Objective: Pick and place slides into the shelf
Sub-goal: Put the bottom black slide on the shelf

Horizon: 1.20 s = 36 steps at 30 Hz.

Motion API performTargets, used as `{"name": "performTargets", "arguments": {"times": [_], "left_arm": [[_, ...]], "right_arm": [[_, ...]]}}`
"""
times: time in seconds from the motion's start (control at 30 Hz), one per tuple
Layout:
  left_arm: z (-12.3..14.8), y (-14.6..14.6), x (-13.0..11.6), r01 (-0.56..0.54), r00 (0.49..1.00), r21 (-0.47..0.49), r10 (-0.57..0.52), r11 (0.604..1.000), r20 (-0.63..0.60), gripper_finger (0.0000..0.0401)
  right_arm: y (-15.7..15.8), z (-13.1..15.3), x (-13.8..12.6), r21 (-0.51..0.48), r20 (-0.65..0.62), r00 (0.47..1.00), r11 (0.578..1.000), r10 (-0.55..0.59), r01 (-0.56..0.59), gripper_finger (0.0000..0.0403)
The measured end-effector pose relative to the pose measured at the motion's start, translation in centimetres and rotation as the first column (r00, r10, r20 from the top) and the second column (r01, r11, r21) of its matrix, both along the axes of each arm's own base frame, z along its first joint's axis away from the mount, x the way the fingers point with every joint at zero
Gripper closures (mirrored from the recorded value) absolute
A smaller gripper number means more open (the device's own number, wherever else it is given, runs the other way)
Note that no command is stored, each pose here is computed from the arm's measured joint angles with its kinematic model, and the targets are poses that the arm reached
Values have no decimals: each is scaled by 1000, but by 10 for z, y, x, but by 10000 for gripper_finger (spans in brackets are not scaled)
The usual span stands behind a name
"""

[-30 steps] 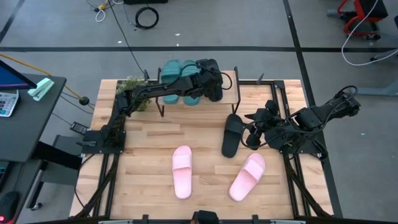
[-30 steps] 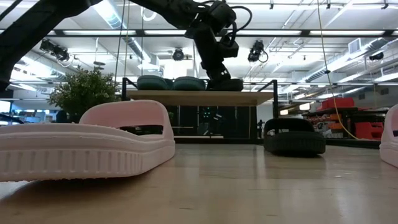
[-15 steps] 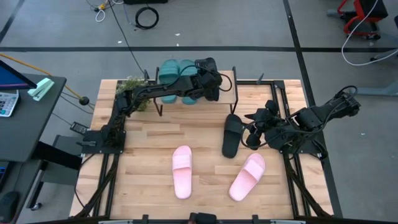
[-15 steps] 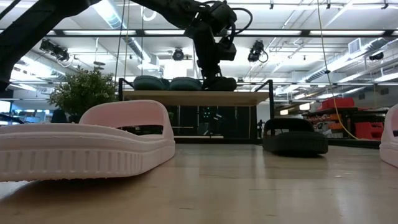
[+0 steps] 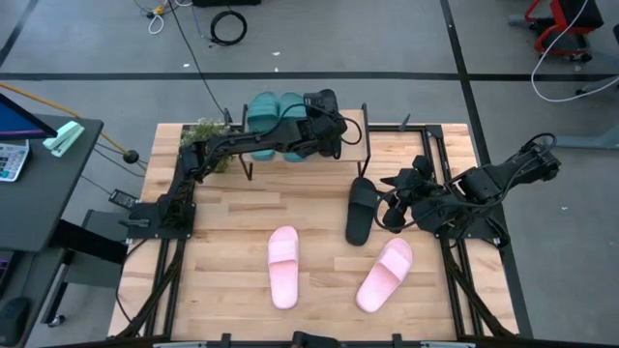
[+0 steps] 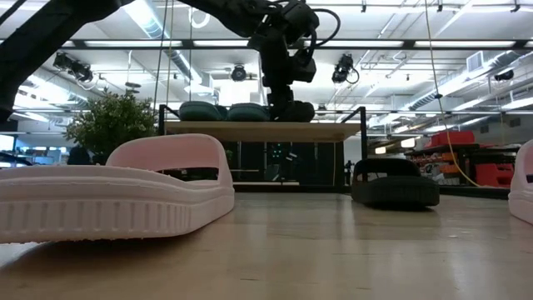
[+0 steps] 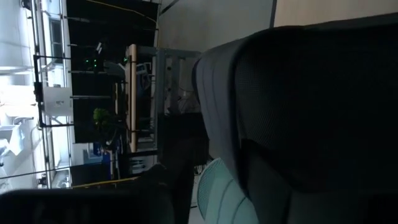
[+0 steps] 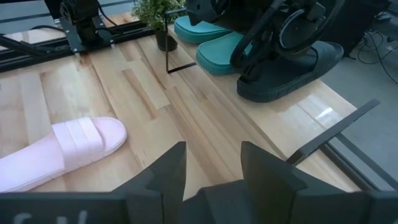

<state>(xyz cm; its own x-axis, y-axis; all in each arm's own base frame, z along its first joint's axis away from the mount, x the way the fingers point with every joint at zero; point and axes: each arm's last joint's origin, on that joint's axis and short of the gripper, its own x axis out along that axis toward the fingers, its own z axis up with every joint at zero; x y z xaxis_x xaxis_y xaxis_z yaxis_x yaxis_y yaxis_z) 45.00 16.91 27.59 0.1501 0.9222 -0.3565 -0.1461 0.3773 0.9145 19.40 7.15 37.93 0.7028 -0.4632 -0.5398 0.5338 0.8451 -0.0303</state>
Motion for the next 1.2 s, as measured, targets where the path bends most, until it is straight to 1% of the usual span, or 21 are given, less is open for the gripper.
{"name": "performTargets", "arguments": {"times": [0.17,0.4,0.53,0.7,0.83,0.97,1.07,1.2], "left_arm": [[0,-2,1,3,1000,2,-3,1000,0,230],[1,-10,4,22,1000,7,-22,1000,10,200],[1,-22,9,46,999,8,-47,999,15,188],[1,-40,14,81,997,13,-81,997,13,184],[2,-59,18,75,997,55,-75,996,-6,187],[5,-80,19,63,994,133,-50,989,-93,192],[16,-95,16,62,995,160,-49,985,-83,195],[49,-114,4,59,996,165,-70,984,57,202]], "right_arm": [[0,0,0,-1,-1,1000,1000,1,-1,243],[0,0,0,-1,-1,1000,1000,2,-2,243],[0,0,0,-1,-1,1000,1000,1,-1,243],[0,0,0,-1,-1,1000,1000,1,-1,243],[0,0,0,0,-1,1000,1000,2,-2,243],[1,0,0,15,-8,1000,1000,15,-15,243],[1,0,0,20,-10,1000,1000,18,-18,243],[1,0,0,26,-6,1000,1000,15,-15,243]]}}
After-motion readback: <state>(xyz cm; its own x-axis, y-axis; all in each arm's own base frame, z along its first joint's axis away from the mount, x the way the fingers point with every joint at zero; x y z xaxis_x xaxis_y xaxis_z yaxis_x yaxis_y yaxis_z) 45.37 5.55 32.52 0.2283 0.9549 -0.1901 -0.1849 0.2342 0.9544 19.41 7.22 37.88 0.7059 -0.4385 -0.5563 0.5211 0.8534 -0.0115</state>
